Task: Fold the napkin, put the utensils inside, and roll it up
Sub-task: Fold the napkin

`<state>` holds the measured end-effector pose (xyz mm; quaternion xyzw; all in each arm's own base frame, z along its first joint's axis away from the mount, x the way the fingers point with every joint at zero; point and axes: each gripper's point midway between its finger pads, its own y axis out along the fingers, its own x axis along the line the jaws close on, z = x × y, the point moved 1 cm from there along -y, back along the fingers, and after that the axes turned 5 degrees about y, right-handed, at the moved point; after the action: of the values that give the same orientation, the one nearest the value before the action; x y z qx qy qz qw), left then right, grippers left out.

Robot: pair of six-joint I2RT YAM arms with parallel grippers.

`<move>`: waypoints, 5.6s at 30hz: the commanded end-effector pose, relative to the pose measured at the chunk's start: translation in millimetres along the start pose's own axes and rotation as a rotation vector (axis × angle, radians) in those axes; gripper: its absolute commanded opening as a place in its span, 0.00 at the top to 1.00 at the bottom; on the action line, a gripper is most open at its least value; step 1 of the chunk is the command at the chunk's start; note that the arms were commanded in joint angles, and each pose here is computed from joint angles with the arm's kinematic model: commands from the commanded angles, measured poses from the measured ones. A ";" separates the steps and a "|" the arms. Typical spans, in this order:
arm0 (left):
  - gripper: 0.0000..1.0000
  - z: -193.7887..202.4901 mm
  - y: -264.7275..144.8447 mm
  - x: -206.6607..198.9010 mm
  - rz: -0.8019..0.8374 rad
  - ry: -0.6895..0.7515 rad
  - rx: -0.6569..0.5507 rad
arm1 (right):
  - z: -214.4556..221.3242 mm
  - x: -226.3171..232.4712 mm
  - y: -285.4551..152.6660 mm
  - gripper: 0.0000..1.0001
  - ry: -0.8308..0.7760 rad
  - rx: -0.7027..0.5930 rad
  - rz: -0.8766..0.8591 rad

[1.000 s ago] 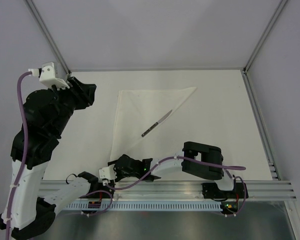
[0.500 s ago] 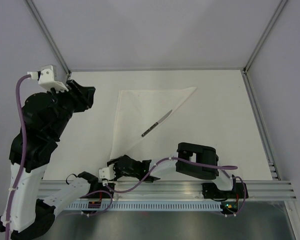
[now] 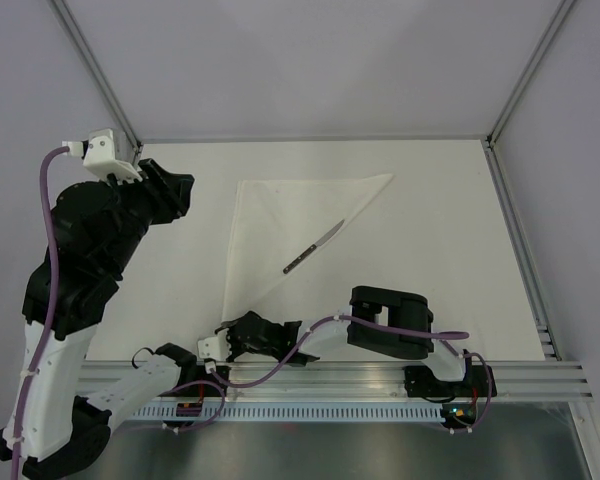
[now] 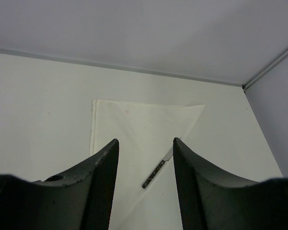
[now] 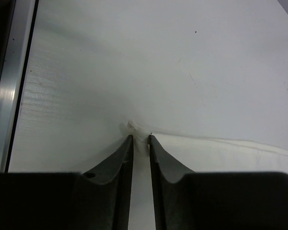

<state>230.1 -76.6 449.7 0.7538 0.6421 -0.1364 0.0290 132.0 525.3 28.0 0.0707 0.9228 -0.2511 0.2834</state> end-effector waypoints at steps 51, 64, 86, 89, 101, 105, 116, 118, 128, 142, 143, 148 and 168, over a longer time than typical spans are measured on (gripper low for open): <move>0.51 49.2 76.7 -47.1 0.189 -0.005 0.141 | 150.1 -245.5 -127.7 1.00 0.754 0.398 0.504; 0.52 108.9 106.6 -57.8 0.247 -0.070 0.255 | 222.7 -265.9 -164.7 1.00 0.917 0.495 0.572; 0.53 289.6 167.1 -81.1 0.296 -0.124 0.643 | 272.4 -258.1 -178.0 0.96 1.010 0.573 0.576; 0.53 304.6 169.5 -82.6 0.297 -0.122 0.672 | 274.5 -260.6 -179.9 0.83 1.027 0.578 0.570; 0.52 327.6 174.4 -86.4 0.310 -0.130 0.715 | 295.0 -301.0 -210.9 0.48 1.130 0.568 0.611; 0.52 329.6 173.6 -87.1 0.314 -0.129 0.718 | 309.8 -330.8 -233.0 0.45 1.233 0.532 0.647; 0.52 330.4 172.2 -90.8 0.336 -0.129 0.723 | 372.2 -371.5 -285.2 0.39 1.632 0.403 0.679; 0.52 329.7 172.4 -90.4 0.336 -0.128 0.721 | 383.5 -371.6 -289.8 0.39 1.692 0.382 0.685; 0.52 329.5 171.6 -91.4 0.343 -0.123 0.724 | 417.9 -370.3 -292.3 0.43 1.886 0.272 0.673; 0.52 332.2 168.6 -87.3 0.330 -0.107 0.738 | 434.5 -378.5 -275.9 0.58 1.989 0.121 0.671; 0.52 332.5 168.9 -87.4 0.329 -0.108 0.738 | 434.2 -377.4 -275.0 0.64 1.994 0.110 0.661; 0.52 333.9 168.5 -86.8 0.327 -0.108 0.742 | 421.1 -397.5 -278.4 0.75 1.958 0.017 0.667; 0.48 276.5 158.4 -78.1 0.221 -0.299 0.578 | 243.4 -385.6 -239.3 0.92 1.213 0.084 0.382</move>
<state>319.6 -249.2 139.3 0.7727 0.4518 -0.4181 -0.1551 532.7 160.0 145.8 0.4286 0.8198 -0.0935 -0.3680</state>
